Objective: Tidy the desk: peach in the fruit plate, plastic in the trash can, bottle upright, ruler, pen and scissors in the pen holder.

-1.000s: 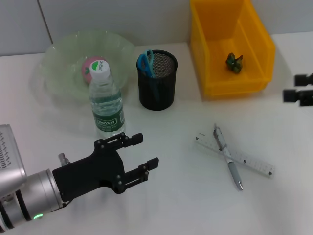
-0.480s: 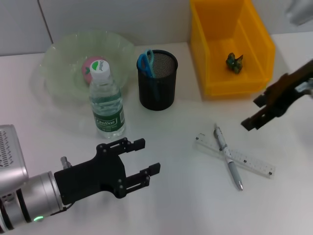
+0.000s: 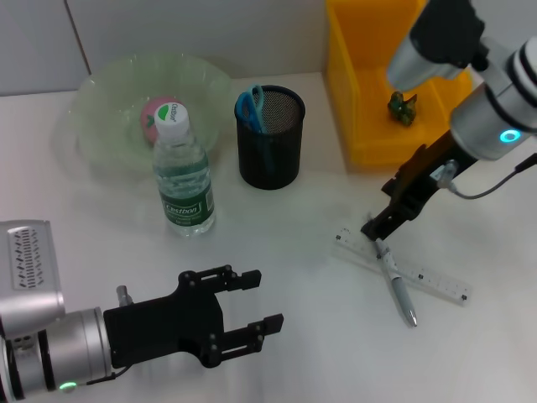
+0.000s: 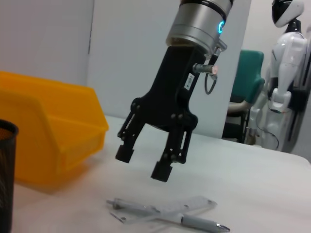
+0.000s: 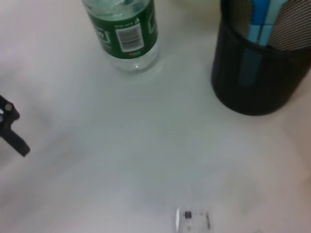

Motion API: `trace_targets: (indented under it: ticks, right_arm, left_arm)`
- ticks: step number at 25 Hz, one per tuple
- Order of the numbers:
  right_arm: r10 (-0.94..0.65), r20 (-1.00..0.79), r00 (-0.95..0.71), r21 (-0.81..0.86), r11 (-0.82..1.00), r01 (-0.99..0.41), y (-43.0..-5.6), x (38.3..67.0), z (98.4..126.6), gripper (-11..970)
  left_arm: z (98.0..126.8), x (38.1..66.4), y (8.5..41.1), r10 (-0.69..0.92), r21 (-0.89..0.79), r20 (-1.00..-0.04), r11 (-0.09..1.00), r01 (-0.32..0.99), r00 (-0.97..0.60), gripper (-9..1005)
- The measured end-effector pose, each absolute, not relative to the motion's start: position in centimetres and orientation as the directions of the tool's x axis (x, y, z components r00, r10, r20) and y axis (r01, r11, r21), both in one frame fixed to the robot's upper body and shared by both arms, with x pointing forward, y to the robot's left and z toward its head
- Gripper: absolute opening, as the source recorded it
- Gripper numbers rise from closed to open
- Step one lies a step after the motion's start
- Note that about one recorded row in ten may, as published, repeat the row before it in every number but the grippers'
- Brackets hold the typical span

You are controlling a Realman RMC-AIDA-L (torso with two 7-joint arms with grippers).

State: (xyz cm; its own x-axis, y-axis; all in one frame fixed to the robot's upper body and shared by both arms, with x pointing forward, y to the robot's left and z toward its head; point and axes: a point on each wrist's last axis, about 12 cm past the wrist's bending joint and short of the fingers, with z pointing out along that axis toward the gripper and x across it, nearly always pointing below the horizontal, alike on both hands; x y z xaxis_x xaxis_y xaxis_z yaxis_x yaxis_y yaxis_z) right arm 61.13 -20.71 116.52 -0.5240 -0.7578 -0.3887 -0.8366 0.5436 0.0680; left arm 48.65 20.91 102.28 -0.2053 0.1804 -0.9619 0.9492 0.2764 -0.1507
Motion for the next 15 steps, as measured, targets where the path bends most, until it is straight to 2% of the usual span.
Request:
trace_targets:
  ticks: [15]
  right_arm:
    - [-0.787, -0.378, -0.487, 0.072, 0.499, -0.864, -18.2, 61.6, 114.2, 748]
  left_arm:
    - [102.0, 49.6, 20.6, 0.235, -0.182, -0.938, 0.294, 0.938, -0.256, 676]
